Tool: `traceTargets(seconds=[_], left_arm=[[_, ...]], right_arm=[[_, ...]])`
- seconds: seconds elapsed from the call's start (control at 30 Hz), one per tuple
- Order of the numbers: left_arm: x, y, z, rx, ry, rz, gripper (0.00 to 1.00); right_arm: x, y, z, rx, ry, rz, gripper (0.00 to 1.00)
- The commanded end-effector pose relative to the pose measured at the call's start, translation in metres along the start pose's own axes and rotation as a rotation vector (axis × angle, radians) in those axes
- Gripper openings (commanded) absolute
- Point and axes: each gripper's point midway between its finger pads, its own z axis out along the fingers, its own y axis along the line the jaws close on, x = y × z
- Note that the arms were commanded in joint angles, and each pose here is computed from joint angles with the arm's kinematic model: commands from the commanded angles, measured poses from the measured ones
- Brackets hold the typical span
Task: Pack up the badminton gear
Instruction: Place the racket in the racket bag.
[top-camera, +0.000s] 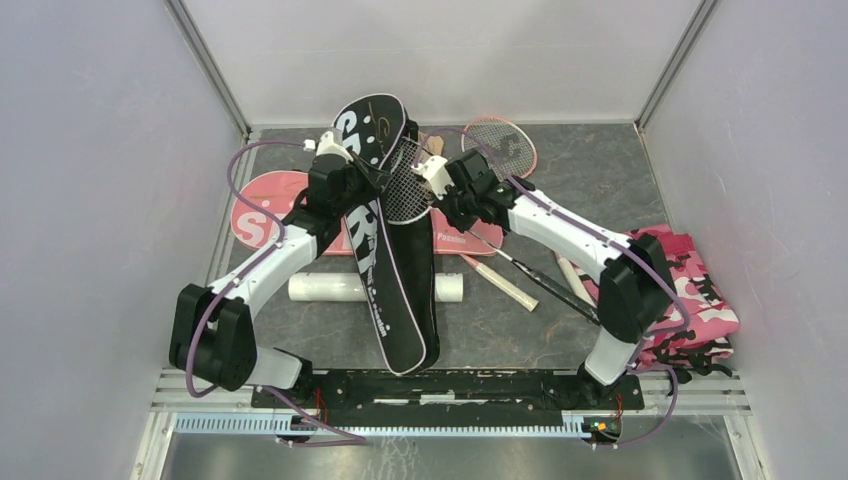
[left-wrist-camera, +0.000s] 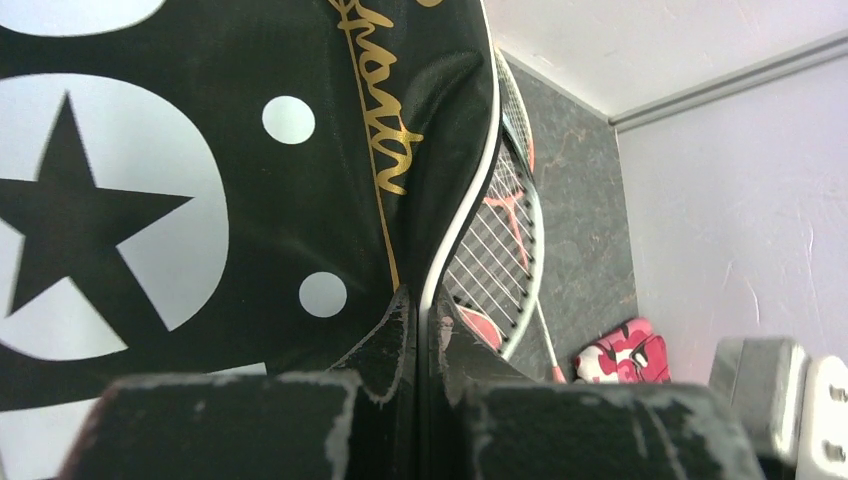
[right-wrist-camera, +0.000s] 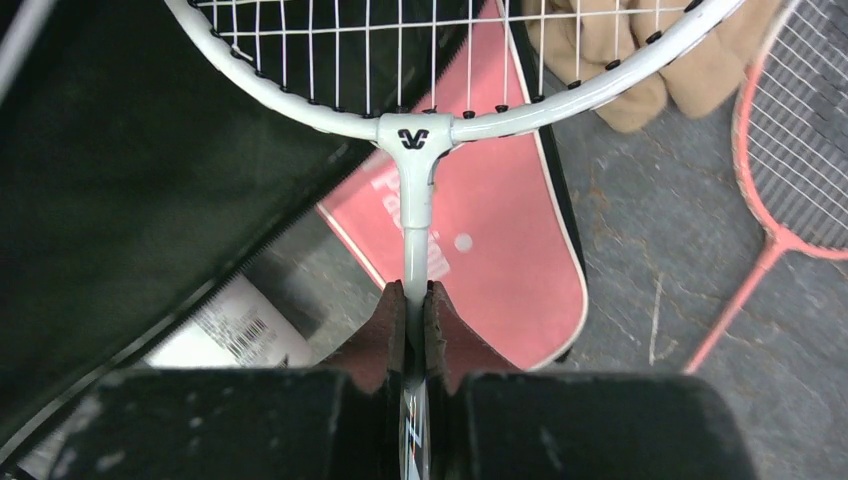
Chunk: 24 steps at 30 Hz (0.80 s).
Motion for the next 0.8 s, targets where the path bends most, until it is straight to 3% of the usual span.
traceTargets(seconds=[0.0, 0.53, 0.77], left_arm=[[0.006, -0.036, 0.003, 0.152, -0.004, 0.012, 0.02], [0.028, -0.056, 0.002, 0.269, 0.103, -0.089, 0.02], [0.021, -0.06, -0.003, 0.327, 0.097, -0.101, 0.02]], right_arm=[[-0.047, 0.02, 0.008, -0.117, -0.095, 0.067, 0.0], [-0.131, 0.053, 0.04, -0.351, -0.328, 0.273, 0.0], [-0.137, 0.064, 0.056, -0.471, -0.35, 0.331, 0.09]])
